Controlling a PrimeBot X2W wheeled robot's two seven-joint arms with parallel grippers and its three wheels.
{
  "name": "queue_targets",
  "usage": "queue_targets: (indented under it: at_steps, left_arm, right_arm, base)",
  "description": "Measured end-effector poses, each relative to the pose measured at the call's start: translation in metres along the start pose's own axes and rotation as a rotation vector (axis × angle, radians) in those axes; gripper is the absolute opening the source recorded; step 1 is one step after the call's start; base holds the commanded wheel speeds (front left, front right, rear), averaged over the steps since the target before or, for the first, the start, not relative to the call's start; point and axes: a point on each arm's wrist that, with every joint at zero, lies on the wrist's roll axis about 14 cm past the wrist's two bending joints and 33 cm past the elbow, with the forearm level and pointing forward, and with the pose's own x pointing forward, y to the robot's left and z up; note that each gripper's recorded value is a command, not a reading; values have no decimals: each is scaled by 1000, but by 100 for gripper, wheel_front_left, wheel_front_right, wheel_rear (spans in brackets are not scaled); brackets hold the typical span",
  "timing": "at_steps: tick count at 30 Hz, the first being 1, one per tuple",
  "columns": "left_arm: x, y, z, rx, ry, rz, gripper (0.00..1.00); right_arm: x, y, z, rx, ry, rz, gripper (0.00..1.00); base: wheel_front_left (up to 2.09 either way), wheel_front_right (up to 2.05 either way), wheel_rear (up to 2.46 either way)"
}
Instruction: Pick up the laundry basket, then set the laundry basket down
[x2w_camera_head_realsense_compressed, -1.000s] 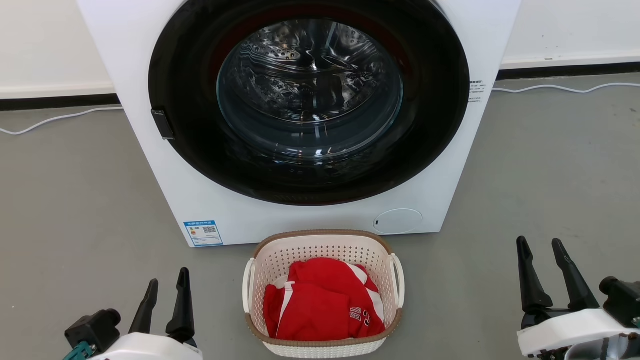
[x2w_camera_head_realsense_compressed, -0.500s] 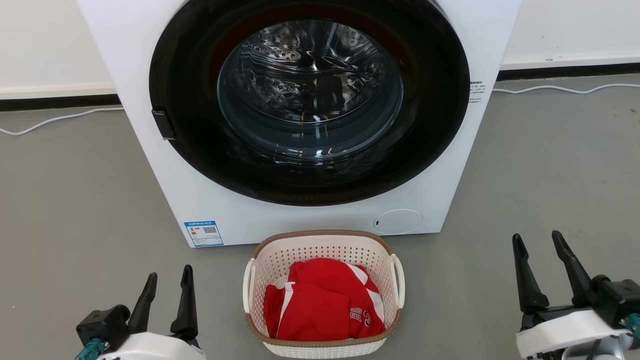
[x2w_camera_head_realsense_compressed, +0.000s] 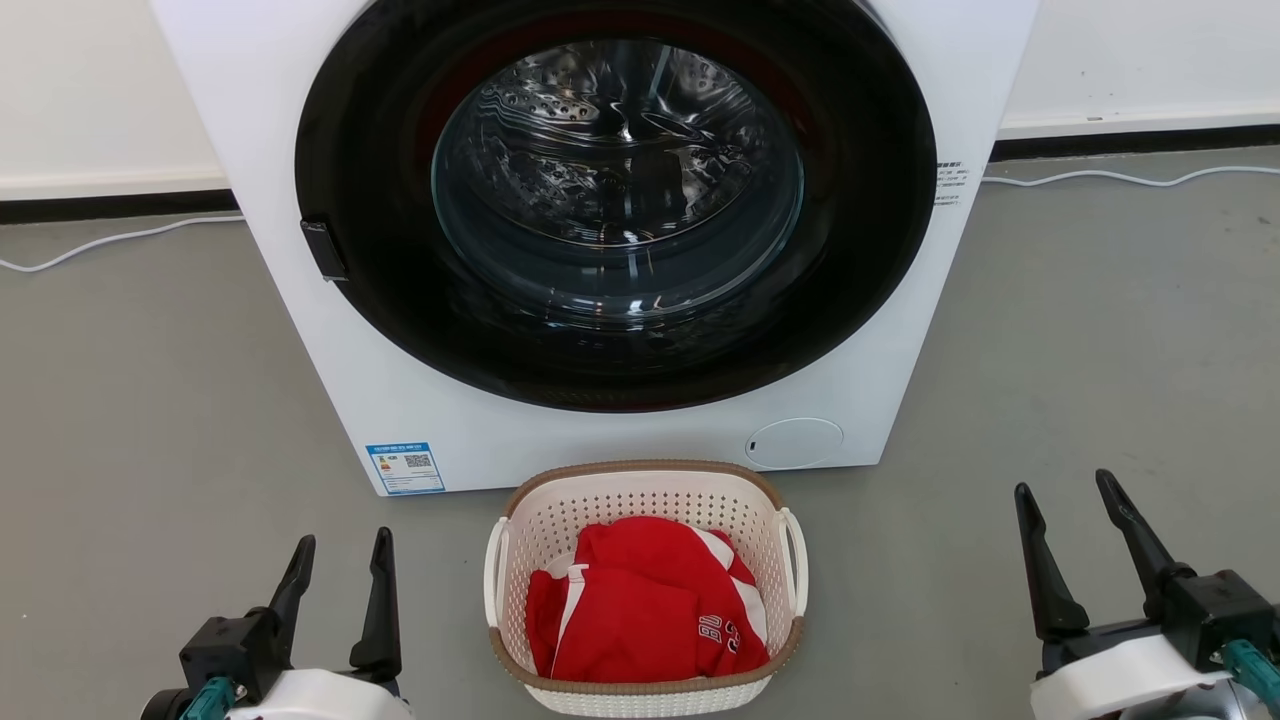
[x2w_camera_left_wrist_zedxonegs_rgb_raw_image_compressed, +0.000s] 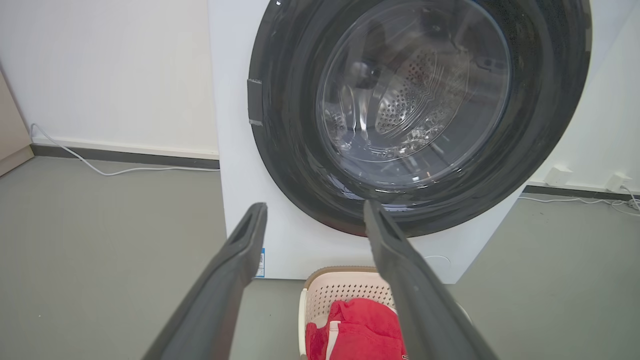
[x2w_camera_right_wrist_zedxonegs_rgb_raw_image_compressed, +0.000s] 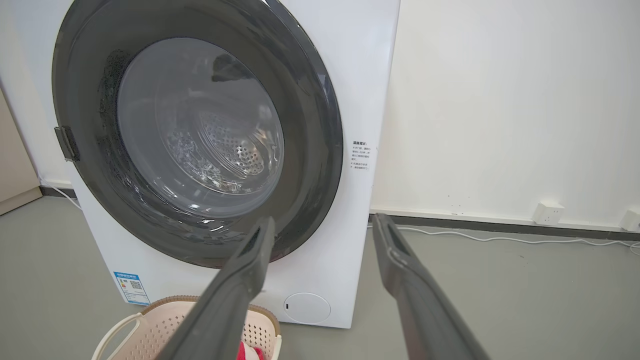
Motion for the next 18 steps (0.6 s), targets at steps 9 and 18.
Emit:
queue_targets:
  at_steps: [9, 18]
  left_arm:
    - [0, 0, 0, 3, -2, -1, 100]
    - [0, 0, -1, 3, 2, 0, 100]
  right_arm:
    - [-2, -2, -9, -4, 29, -5, 100]
    - [-3, -3, -17, 7, 53, -9, 100]
  base:
    - [0, 0, 0]
    - [0, 0, 0]
